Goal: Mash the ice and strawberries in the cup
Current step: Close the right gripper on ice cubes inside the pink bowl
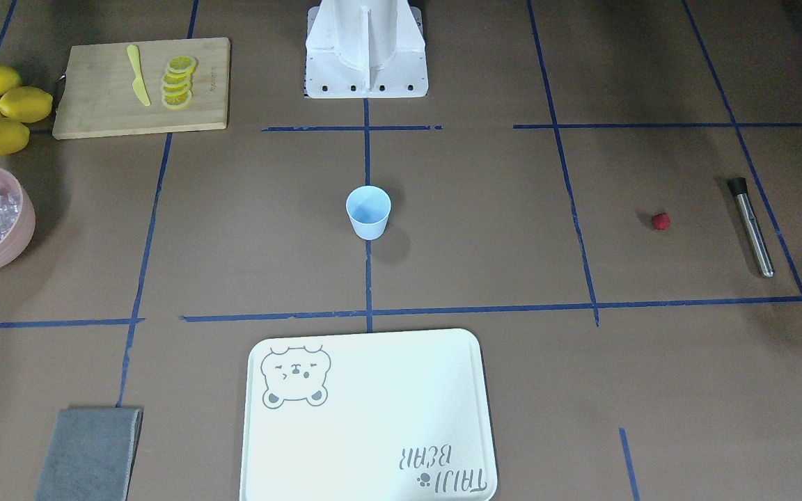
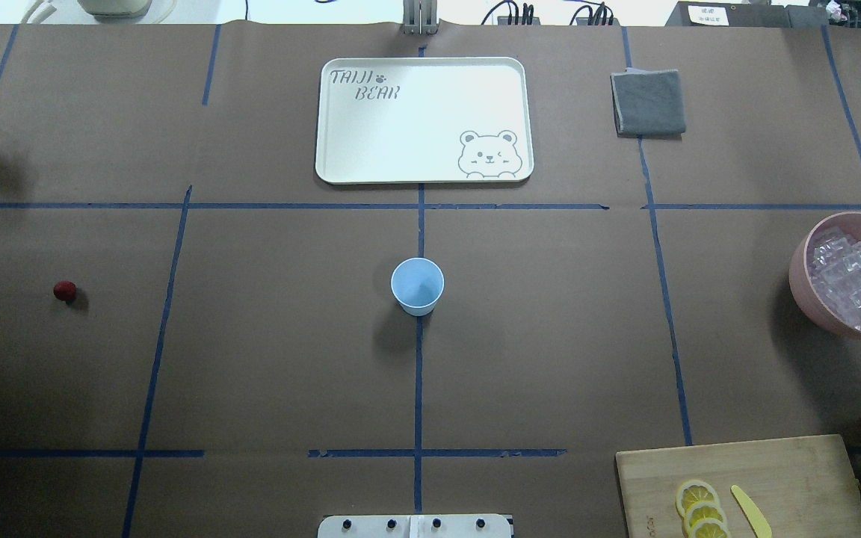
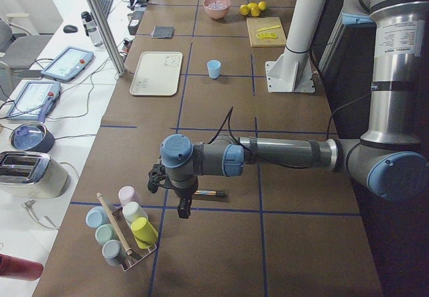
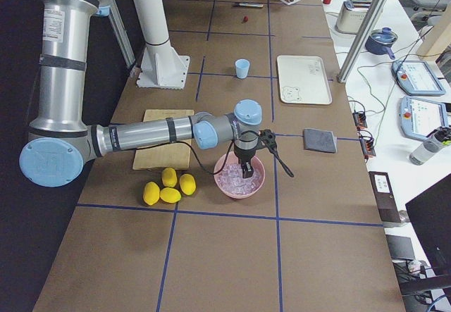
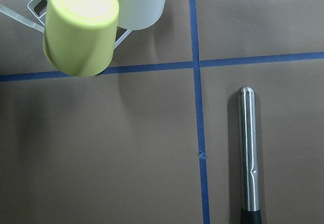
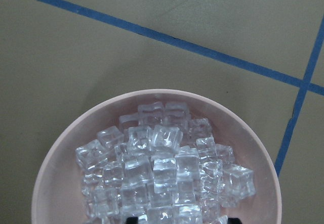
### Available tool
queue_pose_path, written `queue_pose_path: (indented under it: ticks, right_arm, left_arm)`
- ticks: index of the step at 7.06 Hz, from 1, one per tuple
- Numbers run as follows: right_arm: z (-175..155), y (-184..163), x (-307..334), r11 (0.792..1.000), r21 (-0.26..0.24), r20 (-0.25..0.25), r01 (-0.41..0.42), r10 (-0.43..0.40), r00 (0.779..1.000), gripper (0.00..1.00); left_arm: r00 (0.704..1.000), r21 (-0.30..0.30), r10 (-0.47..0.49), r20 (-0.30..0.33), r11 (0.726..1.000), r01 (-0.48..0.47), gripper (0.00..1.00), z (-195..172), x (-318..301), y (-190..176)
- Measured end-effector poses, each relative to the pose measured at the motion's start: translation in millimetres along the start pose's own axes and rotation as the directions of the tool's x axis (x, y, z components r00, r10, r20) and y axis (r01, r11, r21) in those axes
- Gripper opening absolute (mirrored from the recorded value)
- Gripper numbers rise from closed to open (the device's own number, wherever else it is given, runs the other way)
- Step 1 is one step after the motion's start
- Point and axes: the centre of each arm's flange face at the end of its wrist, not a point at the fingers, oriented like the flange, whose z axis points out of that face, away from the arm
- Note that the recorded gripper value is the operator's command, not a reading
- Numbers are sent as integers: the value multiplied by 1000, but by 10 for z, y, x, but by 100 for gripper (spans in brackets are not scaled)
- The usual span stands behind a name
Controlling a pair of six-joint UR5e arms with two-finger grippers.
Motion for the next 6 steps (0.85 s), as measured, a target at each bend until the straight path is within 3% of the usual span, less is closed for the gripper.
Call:
queue_pose_path:
  ticks: [2,6]
  right_arm:
    - [68,7,35,999,-14,0,51,-51,999,63]
    - [248,-58,83,997,-43,3,58,-58,998,61]
  left_arm:
    - [1000,1,1,0,1000,-1,100,-4,4,-1]
    - [1000,3,3,-1,1000,-3,100,-9,10,-9]
